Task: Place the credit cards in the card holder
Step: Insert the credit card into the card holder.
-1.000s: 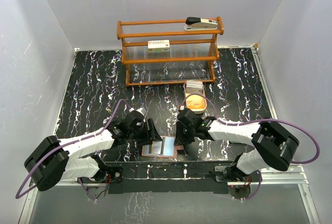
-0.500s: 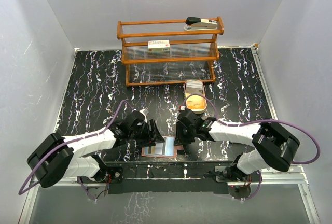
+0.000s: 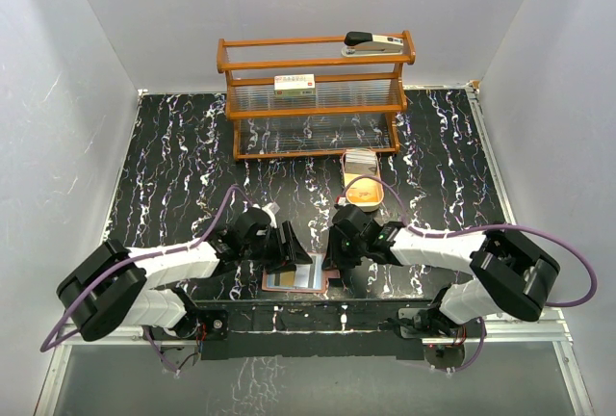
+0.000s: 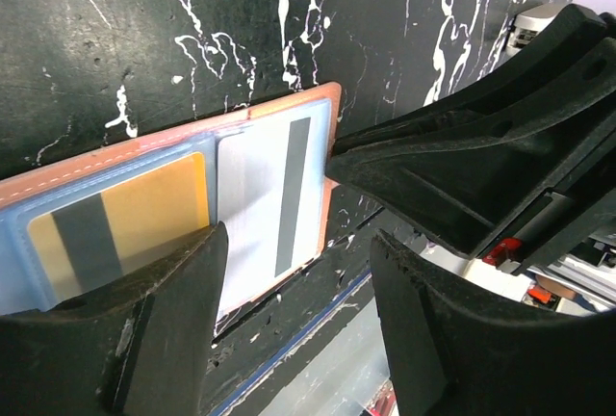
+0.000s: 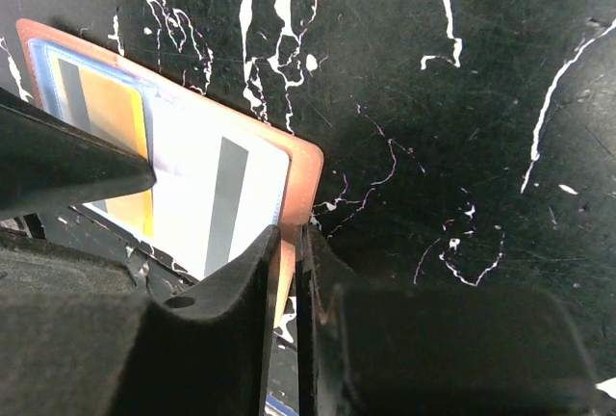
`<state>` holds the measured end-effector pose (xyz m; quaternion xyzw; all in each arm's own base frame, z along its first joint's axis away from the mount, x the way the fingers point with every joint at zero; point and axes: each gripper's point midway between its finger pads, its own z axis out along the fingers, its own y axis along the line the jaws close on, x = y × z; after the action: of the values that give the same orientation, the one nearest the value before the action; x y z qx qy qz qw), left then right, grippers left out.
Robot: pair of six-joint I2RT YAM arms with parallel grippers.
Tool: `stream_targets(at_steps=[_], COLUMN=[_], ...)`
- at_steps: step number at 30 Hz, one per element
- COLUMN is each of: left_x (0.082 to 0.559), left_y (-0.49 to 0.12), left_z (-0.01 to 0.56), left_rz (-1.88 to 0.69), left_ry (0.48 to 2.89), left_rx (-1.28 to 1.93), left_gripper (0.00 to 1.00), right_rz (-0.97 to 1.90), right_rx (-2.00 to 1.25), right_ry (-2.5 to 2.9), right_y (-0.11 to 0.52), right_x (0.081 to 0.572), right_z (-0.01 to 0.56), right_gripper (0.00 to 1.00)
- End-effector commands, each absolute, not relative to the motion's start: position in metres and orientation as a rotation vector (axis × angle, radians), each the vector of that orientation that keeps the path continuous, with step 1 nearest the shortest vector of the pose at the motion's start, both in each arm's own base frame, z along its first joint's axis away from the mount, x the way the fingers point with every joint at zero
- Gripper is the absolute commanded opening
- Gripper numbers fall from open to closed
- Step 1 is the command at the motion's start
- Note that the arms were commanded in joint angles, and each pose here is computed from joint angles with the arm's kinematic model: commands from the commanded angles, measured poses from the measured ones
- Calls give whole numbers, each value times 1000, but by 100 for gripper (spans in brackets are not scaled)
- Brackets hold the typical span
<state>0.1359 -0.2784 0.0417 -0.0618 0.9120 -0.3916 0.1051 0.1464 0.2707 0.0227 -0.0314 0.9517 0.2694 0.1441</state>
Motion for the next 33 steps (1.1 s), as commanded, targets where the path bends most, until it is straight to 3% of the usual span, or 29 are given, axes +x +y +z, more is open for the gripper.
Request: stream_targets(at_steps=[1,16,33], left_x=[133,137,126], left_y=[-286,-265,-279], left_z=[47,54,39], left_rz=[-1229,-1066,-1186], left_ry=[2665,2657,2689], left_rx=[-176,-196,-177], left_gripper=[59,62,63], right_rz=[752,742,685], right_rx=[-76,-115,-116], right_ry=[2730,2660,2717], right_y=[269,278,277], right_x=[147,156,139], right_z=[13,60,29], right_gripper=[11,19,17])
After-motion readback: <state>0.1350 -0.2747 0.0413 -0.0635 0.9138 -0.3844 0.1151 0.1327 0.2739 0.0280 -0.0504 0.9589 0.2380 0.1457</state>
